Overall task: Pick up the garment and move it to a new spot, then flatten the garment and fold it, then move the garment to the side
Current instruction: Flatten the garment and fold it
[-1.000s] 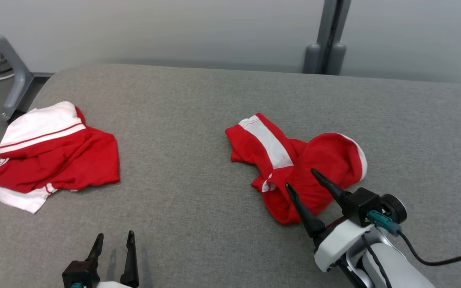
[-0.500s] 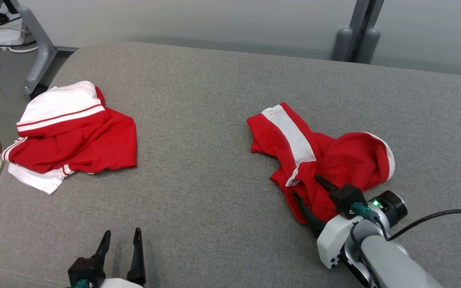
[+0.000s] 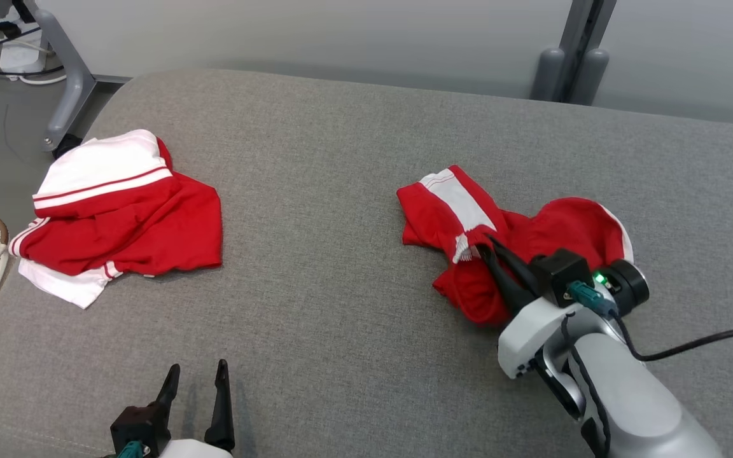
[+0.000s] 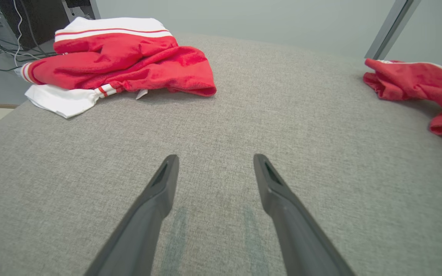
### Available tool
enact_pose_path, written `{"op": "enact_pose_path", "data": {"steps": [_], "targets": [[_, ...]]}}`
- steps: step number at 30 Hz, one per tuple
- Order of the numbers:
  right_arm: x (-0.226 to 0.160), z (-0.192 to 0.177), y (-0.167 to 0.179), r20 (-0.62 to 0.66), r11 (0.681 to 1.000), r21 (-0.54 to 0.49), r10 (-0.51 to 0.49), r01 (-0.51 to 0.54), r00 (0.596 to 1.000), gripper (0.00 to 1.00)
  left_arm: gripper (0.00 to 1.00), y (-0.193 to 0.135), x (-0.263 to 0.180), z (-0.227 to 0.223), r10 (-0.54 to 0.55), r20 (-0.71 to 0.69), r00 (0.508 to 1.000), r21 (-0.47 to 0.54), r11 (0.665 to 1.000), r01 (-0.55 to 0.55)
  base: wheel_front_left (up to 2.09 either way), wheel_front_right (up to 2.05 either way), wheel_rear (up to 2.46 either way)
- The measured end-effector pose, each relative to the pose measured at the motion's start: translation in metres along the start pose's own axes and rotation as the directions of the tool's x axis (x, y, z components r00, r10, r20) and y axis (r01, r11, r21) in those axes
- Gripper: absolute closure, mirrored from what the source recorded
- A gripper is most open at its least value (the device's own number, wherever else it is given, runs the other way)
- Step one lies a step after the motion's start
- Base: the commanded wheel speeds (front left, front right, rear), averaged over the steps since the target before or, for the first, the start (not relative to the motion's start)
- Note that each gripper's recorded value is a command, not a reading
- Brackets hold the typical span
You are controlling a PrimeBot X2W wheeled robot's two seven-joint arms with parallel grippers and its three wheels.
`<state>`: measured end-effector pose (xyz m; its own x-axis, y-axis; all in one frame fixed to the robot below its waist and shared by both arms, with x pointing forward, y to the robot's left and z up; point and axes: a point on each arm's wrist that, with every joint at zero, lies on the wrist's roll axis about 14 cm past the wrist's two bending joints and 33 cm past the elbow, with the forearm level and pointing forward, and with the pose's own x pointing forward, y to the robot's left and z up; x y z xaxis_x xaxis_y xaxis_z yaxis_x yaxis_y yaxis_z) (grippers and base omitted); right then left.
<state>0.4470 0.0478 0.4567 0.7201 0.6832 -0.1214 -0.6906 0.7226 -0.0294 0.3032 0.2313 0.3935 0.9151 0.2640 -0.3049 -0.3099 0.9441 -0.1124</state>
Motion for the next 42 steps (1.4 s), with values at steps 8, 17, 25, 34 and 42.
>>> {"op": "enact_pose_path", "data": {"steps": [8,17,25,34,42], "targets": [[0.004,0.113,0.032,0.316,0.995,-0.029,0.098,-0.093,0.944,1.00,0.00,-0.006,-0.002,0.004,-0.022,0.018,1.000,-0.004,1.000,0.022,0.00,0.00,0.00],[-0.036,0.128,-0.001,0.387,1.000,-0.015,0.015,-0.010,0.922,1.00,0.00,-0.022,-0.001,0.002,-0.079,0.011,0.997,0.005,0.997,0.079,0.00,0.00,0.00],[-0.107,0.024,-0.093,0.128,0.956,0.052,-0.293,0.289,0.947,1.00,0.00,-0.042,0.006,-0.002,-0.143,-0.005,0.990,0.028,0.989,0.143,0.00,0.00,0.00],[-0.163,0.021,-0.154,0.124,0.853,0.024,-0.521,0.522,0.845,0.00,0.00,-0.069,0.018,0.004,-0.231,0.002,0.973,0.060,0.971,0.231,0.00,0.00,0.00],[-0.178,0.042,-0.155,0.187,0.830,0.024,-0.552,0.558,0.813,0.00,0.00,-0.095,0.026,0.016,-0.301,0.033,0.953,0.068,0.952,0.298,0.00,0.00,0.00]]}}
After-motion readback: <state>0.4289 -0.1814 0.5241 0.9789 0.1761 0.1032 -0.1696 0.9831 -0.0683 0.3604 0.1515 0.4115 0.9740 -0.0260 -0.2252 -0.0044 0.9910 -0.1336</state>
